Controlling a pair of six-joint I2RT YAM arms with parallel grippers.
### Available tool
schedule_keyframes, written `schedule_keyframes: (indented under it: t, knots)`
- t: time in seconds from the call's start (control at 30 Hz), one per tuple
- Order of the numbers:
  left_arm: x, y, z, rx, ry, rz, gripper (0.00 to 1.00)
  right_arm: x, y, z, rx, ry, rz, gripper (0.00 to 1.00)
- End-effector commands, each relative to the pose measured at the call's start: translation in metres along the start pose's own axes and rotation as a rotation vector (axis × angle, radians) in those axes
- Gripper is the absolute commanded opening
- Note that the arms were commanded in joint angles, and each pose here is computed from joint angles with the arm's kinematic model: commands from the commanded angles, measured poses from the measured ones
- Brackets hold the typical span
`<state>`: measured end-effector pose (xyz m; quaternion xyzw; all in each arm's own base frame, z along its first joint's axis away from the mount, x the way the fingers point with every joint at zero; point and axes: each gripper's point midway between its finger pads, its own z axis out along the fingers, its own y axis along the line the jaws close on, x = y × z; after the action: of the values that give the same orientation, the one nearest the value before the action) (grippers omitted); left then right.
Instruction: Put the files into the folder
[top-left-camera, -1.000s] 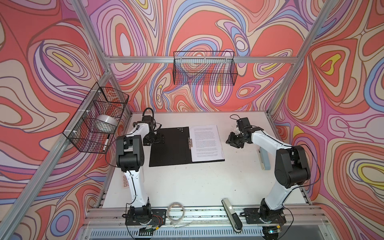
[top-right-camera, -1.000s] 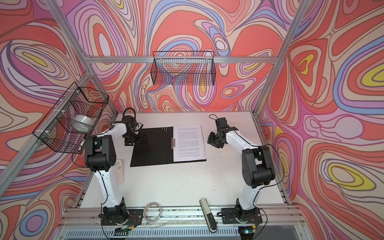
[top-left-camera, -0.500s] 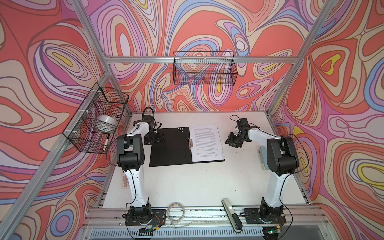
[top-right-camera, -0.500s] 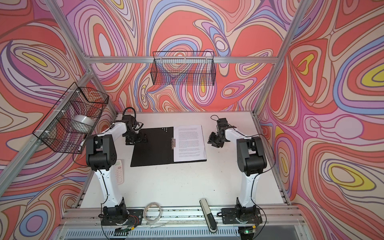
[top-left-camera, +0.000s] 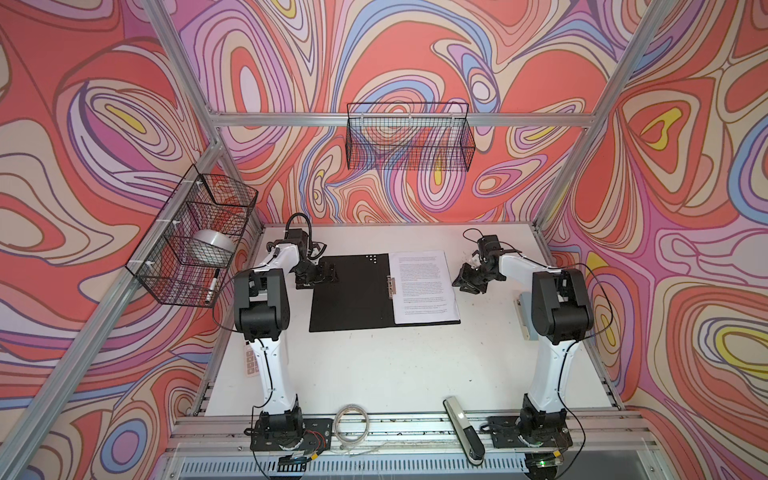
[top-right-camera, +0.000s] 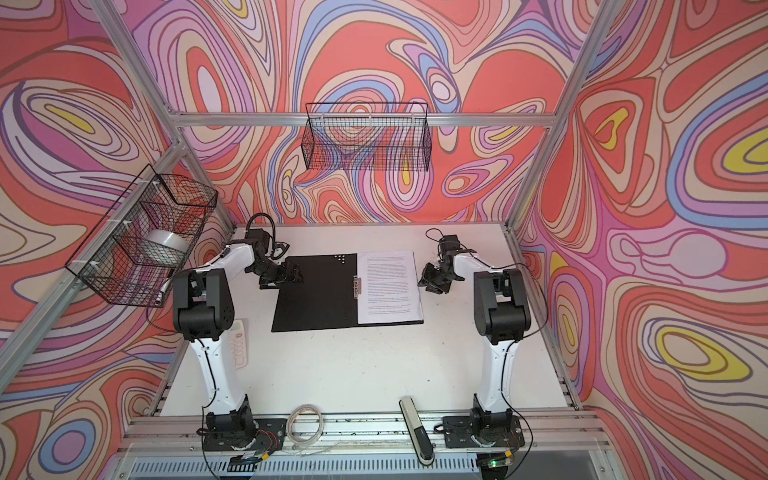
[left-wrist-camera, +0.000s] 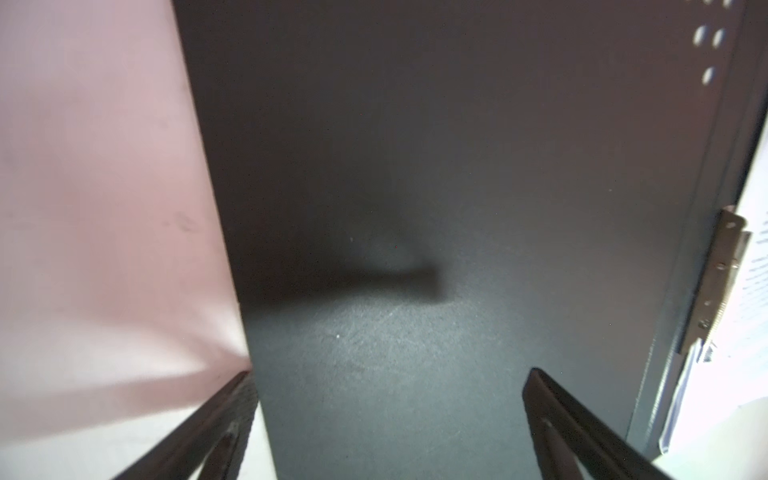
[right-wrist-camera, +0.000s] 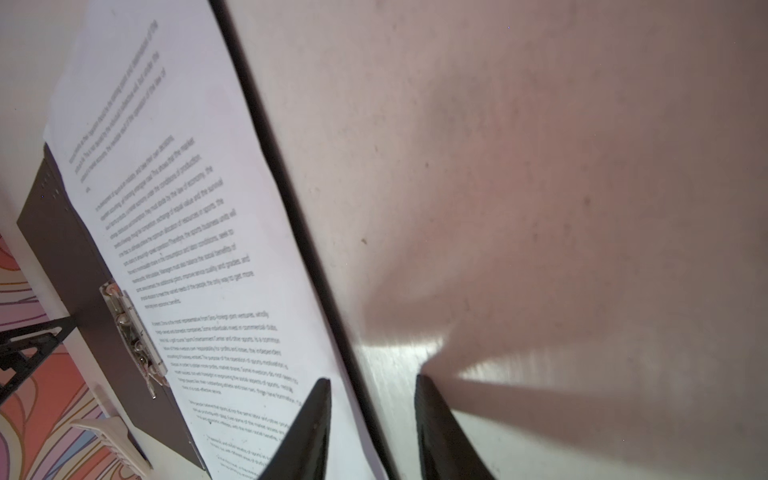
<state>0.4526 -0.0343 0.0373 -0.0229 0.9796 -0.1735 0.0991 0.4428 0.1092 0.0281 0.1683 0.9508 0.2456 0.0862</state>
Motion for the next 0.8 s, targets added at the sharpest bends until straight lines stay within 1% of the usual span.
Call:
schedule_keyframes:
  t: [0.0,0.33,0.53,0.77]
  knots:
    - [0.027,-0.019,0.022,0.091,0.120,-0.014,1.00,0.019,-0.018,0.006,0.055,0.078,0.014,0.36]
    - [0.040,-0.041,0.021,0.139,0.144,-0.010,1.00,0.031,-0.033,-0.009,0.154,0.078,0.016,0.40]
    - [0.057,-0.047,0.024,0.152,0.174,0.007,1.00,0.036,-0.038,-0.017,0.185,0.083,0.008,0.42]
    - [0.066,-0.055,0.023,0.186,0.199,0.003,1.00,0.043,-0.047,-0.024,0.216,0.078,0.024,0.44]
